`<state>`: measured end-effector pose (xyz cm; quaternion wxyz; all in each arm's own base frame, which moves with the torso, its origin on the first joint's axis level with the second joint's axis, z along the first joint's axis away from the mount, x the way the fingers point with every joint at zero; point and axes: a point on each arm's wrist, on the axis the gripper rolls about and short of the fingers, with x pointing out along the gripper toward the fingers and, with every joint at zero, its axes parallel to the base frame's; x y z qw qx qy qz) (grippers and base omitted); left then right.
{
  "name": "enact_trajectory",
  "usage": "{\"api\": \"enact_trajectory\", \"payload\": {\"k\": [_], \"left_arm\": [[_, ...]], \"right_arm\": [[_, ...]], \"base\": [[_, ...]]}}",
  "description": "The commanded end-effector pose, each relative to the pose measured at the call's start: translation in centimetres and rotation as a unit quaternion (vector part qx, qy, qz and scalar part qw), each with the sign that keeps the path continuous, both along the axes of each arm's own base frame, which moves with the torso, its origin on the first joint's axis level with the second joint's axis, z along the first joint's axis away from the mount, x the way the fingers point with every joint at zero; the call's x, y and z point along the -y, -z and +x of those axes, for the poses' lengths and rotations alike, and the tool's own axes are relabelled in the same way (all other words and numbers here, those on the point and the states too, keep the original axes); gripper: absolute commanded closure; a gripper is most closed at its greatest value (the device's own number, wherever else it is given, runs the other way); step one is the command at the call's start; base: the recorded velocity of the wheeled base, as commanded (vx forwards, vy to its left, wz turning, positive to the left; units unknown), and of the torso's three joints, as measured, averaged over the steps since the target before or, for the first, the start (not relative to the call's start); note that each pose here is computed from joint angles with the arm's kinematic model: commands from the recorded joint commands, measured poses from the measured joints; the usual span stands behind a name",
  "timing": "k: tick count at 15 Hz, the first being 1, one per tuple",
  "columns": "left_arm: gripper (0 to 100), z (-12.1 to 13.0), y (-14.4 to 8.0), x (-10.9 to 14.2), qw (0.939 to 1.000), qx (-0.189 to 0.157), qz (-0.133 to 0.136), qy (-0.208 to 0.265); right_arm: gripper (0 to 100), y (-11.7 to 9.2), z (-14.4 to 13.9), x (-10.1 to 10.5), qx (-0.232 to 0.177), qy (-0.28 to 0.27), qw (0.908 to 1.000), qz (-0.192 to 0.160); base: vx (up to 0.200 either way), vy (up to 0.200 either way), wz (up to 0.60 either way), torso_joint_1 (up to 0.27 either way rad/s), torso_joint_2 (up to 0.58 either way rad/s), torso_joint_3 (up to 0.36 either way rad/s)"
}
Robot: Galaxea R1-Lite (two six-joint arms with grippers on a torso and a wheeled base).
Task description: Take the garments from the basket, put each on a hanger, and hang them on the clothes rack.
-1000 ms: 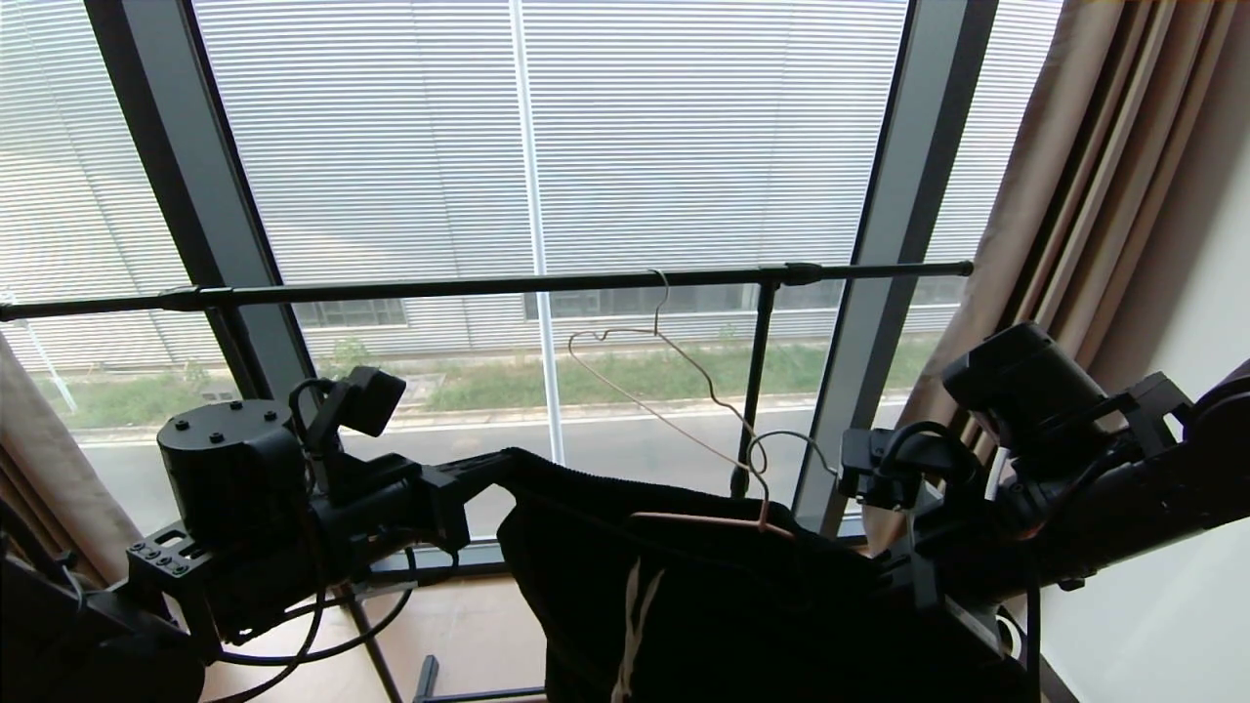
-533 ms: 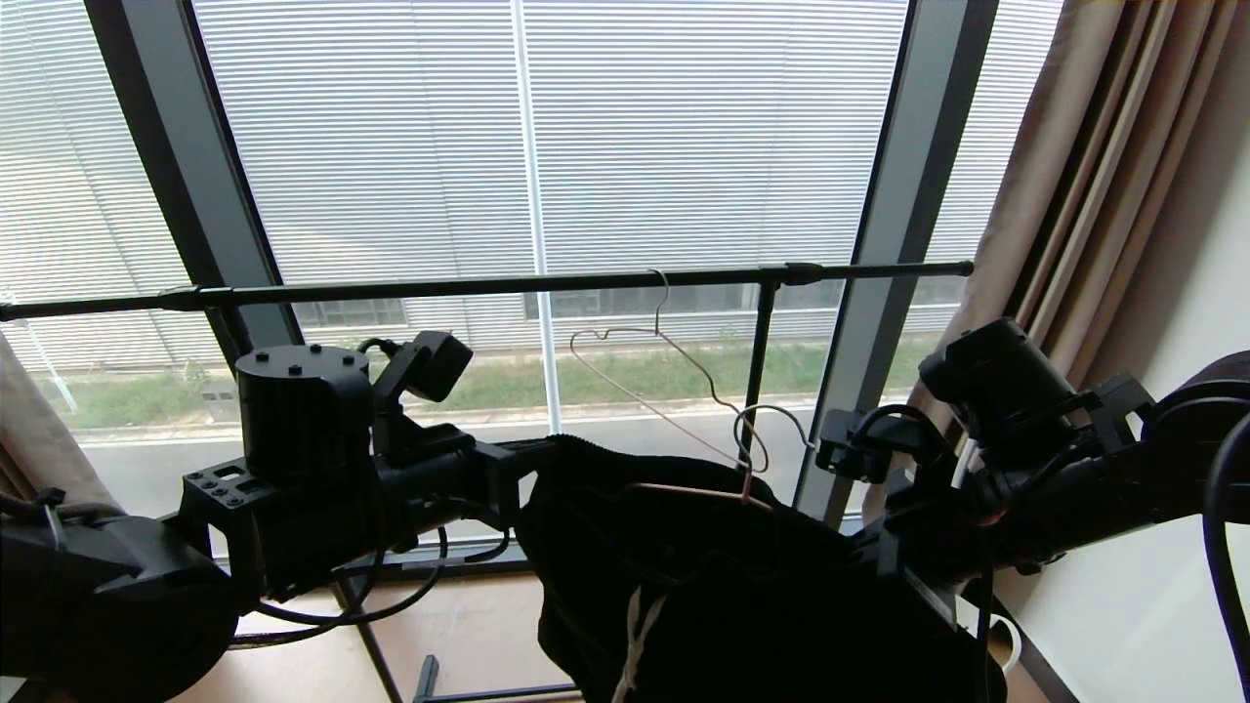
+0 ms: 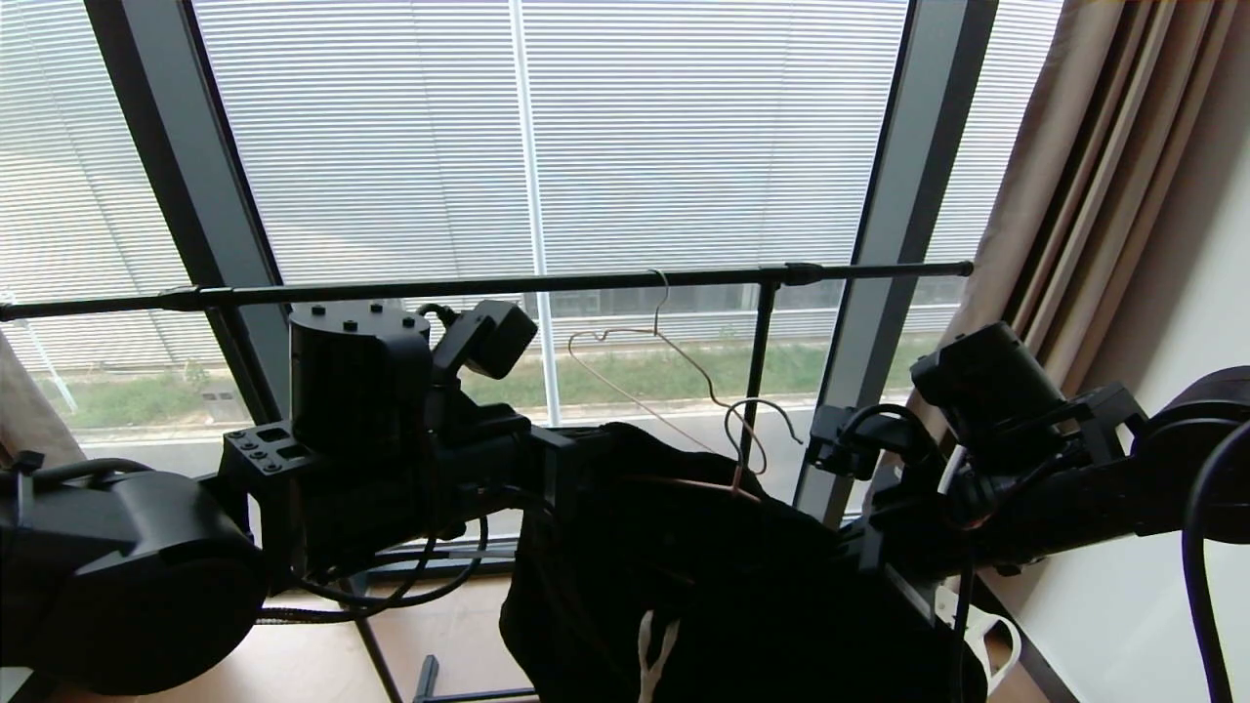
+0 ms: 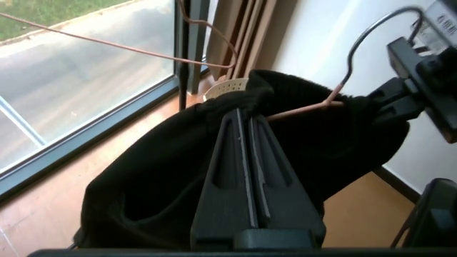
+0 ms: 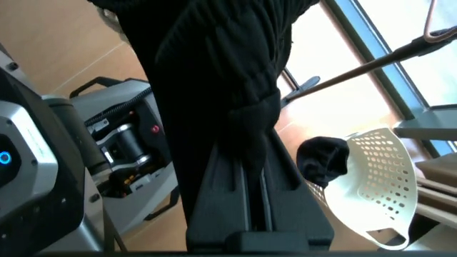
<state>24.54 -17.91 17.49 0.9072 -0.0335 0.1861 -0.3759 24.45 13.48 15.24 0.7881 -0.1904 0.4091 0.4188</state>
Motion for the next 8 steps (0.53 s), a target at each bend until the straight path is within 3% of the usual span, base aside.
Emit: {"api": "enact_trajectory", "payload": {"k": [1, 4, 8], "left_arm": [[100, 0.0, -1.3, 0.5, 0.9999, 0.009, -0.006, 0.006], [100, -0.1, -2.5, 1.5, 0.9998, 0.005, 0.012, -0.014], [100, -0.1, -3.0, 2.0, 0.9994, 0.001, 0.024, -0.026]], "right_arm": [[100, 0.2, -0.2, -0.2, -0.004, 0.0, 1.0, 0.001], [100, 0.2, -0.3, -0.8, 0.005, 0.007, 0.9998, 0.02], [100, 1.3, -1.1, -1.5, 0.049, -0.003, 0.9973, 0.055]], "base": [[0.0, 0.0, 0.0, 0.0, 0.0, 0.0], [0.0, 0.0, 0.0, 0.0, 0.0, 0.0], [0.0, 0.0, 0.0, 0.0, 0.0, 0.0]]}}
